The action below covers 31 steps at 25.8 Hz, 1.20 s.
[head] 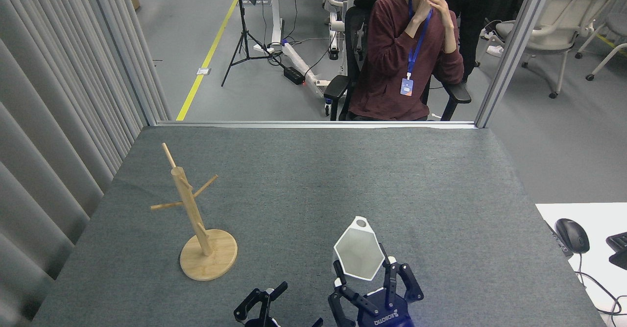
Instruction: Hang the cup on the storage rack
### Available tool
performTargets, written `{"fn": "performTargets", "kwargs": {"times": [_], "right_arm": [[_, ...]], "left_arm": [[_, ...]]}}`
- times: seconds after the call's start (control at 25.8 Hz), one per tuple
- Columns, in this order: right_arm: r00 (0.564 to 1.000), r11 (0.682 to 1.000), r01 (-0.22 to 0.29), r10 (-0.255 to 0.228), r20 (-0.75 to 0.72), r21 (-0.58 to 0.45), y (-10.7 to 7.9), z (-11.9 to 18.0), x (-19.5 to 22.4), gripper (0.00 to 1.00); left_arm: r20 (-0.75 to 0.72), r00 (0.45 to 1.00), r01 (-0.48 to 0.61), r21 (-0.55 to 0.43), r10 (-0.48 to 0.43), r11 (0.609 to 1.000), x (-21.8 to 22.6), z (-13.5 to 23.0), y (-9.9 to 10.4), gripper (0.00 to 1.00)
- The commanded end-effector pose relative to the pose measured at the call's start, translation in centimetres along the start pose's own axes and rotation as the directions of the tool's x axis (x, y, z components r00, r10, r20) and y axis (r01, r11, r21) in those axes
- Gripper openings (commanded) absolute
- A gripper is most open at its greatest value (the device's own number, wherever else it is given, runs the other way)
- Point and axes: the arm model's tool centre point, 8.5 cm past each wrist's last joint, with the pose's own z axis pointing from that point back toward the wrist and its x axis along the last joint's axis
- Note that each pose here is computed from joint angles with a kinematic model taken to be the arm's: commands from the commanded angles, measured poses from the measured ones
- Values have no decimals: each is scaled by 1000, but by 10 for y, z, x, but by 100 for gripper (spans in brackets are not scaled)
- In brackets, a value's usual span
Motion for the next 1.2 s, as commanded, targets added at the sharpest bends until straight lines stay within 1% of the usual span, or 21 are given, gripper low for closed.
{"fn": "performTargets", "kwargs": {"times": [0.0, 0.27, 0.43, 0.58, 0.78, 1.09, 1.16], "right_arm": [[1000, 1000, 4, -4, 16, 4, 0, 2, 17, 50], [999, 1000, 19, -20, 44, 13, 2, 4, 38, 50], [998, 1000, 28, -29, 57, 14, 3, 1, 50, 49], [996, 1000, 9, -11, 87, 26, 7, 1, 61, 49], [996, 1000, 8, -10, 93, 23, 6, 0, 65, 49], [991, 1000, 26, -27, 129, 13, 3, 0, 88, 49], [992, 1000, 23, -25, 127, 16, 4, 0, 88, 49]], "left_arm": [[-34, 999, 25, 5, -25, 1000, -4, -4, 2, 99], [-98, 994, 59, 14, -57, 998, -10, -6, 5, 99], [-96, 993, 77, 39, -73, 996, -8, -9, 15, 99], [-91, 992, 88, 55, -83, 995, -6, -9, 22, 99], [-90, 993, 87, 52, -82, 995, -5, -9, 21, 99], [-67, 995, 84, 62, -80, 995, 3, -13, 23, 99], [-67, 995, 85, 63, -80, 994, 3, -13, 23, 98]]}}
